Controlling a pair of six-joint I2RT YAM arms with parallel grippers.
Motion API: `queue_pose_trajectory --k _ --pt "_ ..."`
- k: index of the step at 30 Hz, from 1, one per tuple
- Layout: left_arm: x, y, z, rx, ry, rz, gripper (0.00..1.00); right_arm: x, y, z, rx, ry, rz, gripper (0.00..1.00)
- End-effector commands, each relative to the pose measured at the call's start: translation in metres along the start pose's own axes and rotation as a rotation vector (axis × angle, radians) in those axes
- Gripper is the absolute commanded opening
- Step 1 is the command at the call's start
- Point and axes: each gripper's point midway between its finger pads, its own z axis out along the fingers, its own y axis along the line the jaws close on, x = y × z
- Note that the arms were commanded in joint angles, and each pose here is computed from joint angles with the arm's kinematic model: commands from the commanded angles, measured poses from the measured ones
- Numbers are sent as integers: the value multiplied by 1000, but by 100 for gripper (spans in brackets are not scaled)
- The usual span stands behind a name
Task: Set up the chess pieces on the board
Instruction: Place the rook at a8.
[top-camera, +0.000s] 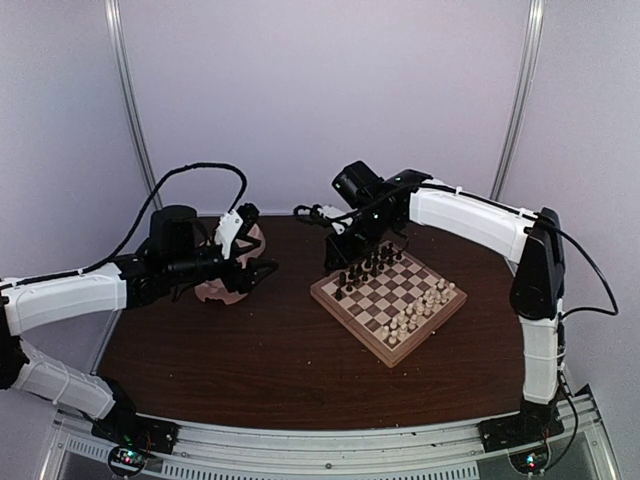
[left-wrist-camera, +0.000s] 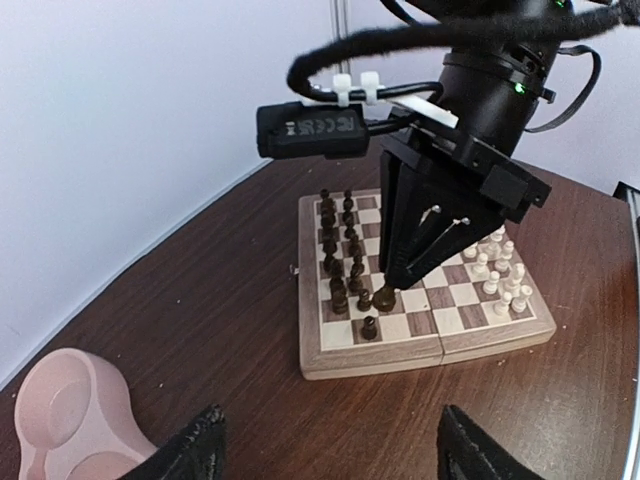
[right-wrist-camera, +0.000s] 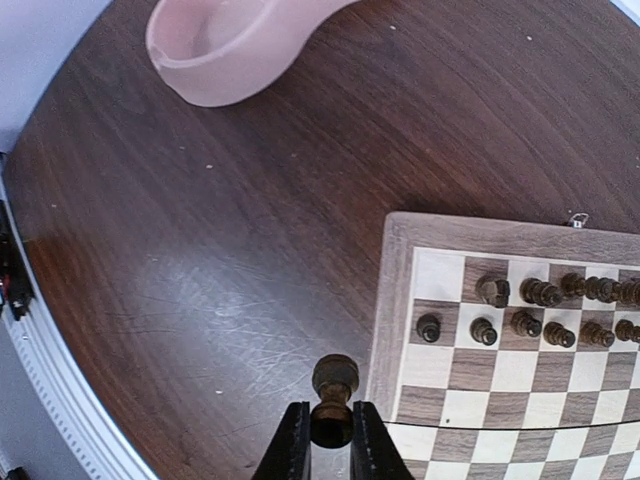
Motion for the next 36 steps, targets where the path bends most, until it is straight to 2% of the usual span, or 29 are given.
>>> queue_pose_trajectory --k 1,11,13,14,15,25,36 --pt "13 19 -12 -91 60 -74 74 -4 -16 7 138 19 -77 3" --pt "34 35 -25 -193 138 -76 80 -3 -46 44 301 85 -157 3" --pt "34 40 -29 -224 136 -82 85 -5 -48 48 309 82 -166 3" --pt "35 42 -30 -240 137 -86 93 -5 -49 50 313 82 -168 3" --pt "35 44 -32 -258 134 -88 97 -6 -49 52 316 82 -172 3" --pt "37 54 -37 -298 116 -138 98 -4 -61 74 353 103 -201 3" --pt "44 66 -38 -353 163 -161 98 1 -69 93 373 140 -226 4"
